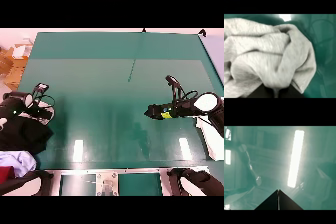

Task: Fold the shirts.

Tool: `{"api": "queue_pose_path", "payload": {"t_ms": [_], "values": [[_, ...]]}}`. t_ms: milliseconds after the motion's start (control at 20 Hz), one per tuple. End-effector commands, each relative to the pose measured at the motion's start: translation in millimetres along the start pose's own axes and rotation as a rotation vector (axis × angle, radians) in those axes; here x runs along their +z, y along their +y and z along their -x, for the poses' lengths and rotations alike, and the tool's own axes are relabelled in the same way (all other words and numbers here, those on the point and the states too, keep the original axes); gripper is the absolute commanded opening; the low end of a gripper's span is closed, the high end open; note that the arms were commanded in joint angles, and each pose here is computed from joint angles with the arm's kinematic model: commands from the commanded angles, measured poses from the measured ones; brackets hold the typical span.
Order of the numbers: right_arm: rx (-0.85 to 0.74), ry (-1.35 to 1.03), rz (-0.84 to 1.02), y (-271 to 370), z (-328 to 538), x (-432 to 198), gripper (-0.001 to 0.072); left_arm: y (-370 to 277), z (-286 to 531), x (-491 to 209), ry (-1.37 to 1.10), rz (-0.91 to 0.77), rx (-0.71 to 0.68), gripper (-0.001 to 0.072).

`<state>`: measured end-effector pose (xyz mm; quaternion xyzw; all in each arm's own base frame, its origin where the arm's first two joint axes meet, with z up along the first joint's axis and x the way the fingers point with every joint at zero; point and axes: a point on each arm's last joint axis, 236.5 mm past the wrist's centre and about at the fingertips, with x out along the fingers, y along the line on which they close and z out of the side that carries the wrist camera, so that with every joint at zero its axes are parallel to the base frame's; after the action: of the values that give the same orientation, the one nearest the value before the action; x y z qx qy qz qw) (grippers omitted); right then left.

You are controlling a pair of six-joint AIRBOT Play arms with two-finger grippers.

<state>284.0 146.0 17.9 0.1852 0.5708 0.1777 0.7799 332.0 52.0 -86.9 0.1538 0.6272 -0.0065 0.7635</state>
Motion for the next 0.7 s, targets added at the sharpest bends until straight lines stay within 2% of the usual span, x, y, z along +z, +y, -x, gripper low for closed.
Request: {"api": "queue_pose_path", "payload": {"t_ms": [0, 100, 200, 250, 500, 650], "values": [[0.000, 0.000, 0.000, 0, 0, 0, 0.0013, 6, -6, 8, 0.014, -0.016, 0.016, 0.0021], [0.000, 0.000, 0.000, 0, 0, 0, 0.0013, 13, 20, 34, -0.026, 0.027, 0.003, 0.0020], [0.000, 0.000, 0.000, 0, 0, 0, 0.0013, 3, 63, 73, -0.100, 0.080, -0.075, 0.0020], [0.000, 0.000, 0.001, 0, 0, 0, 0.0013, -12, 91, 95, -0.153, 0.050, -0.122, 0.0020], [0.000, 0.000, 0.000, 0, 0, 0, 0.0013, -146, 239, 169, -0.476, -0.189, -0.326, 0.0020], [-0.004, -0.011, 0.003, -1, 2, 3, 0.0013, -230, 259, 174, -0.541, -0.255, -0.452, 0.0020]]}}
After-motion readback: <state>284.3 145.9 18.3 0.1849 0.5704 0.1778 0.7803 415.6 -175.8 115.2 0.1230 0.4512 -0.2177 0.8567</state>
